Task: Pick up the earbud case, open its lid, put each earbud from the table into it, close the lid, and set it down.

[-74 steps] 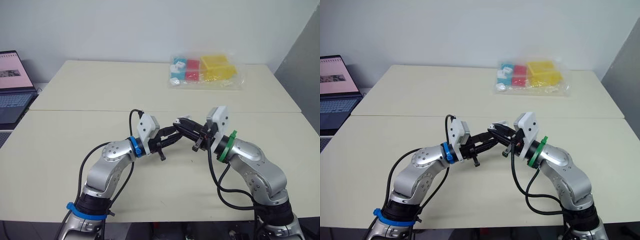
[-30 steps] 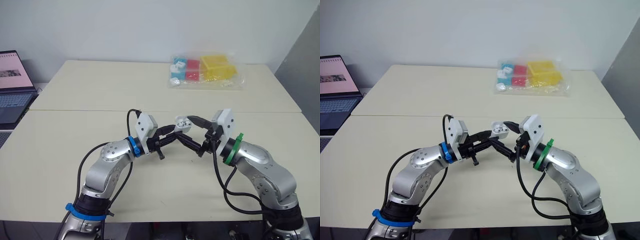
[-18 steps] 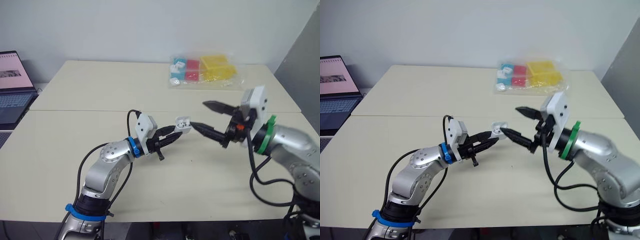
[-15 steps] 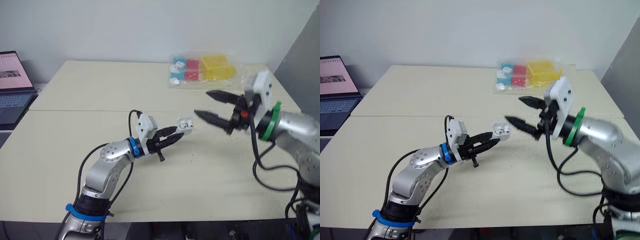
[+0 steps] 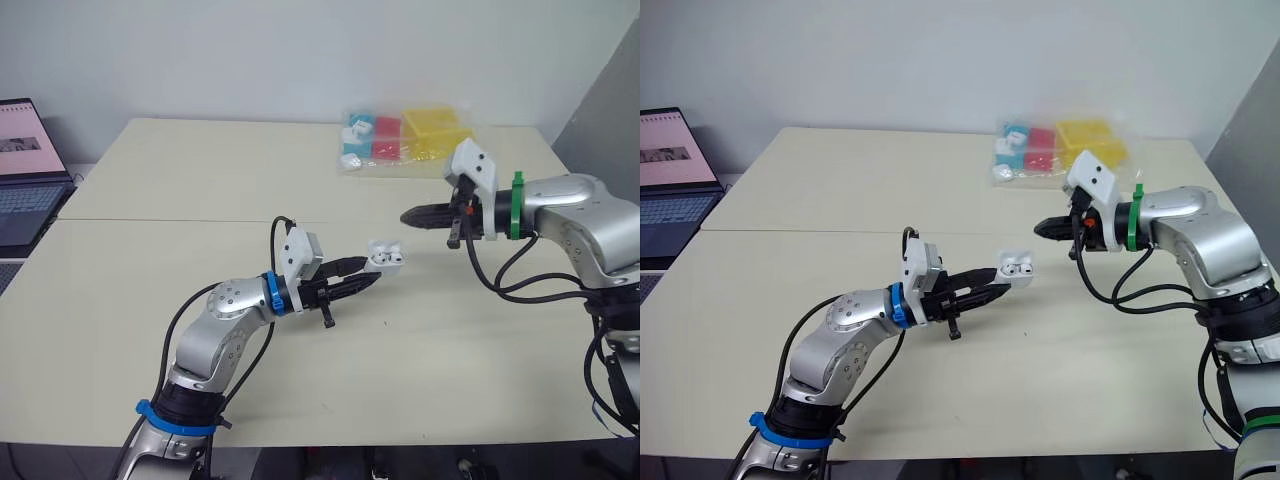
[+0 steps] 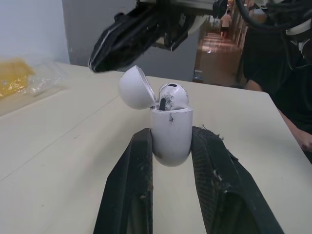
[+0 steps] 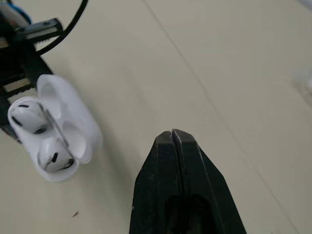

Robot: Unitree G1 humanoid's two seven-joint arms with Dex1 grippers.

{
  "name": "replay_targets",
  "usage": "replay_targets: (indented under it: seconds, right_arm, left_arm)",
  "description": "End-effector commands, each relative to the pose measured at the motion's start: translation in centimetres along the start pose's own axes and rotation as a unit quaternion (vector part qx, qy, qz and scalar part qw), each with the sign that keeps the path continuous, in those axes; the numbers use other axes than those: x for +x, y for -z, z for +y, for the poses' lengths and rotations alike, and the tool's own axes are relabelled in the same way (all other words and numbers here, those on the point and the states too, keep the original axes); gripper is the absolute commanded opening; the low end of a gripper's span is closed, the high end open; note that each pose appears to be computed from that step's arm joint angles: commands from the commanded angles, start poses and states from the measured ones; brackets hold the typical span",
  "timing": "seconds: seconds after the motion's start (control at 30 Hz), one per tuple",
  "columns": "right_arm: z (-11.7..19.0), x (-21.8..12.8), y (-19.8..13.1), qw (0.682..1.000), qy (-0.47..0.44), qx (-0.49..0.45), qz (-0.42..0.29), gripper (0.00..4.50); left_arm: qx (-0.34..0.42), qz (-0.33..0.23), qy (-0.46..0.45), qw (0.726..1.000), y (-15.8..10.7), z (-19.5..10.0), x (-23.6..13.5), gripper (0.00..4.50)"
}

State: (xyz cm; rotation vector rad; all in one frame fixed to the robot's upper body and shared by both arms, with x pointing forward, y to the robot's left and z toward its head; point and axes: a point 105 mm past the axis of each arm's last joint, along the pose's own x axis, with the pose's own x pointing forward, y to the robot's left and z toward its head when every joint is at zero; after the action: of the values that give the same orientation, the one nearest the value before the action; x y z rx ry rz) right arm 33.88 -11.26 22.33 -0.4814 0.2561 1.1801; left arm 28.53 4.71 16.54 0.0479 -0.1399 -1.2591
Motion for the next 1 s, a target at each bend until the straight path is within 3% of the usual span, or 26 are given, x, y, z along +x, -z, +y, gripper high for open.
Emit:
replay_targets:
  seconds: [0.03, 1.0]
  right_arm:
    - [0.3, -0.2, -1.1, 0.999, -0.03, -0.02, -0.007, 0.0]
    - [3.2, -0.7, -1.2, 0.995, -0.097, -0.015, -0.034, 0.0]
  left_arm:
    - [0.022, -0.019, 0.015, 0.999, -1.3, -0.6, 0.4, 0.77]
    - [0.028, -0.01, -0.005, 1.0, -1.1, 0.0, 0.0, 0.77]
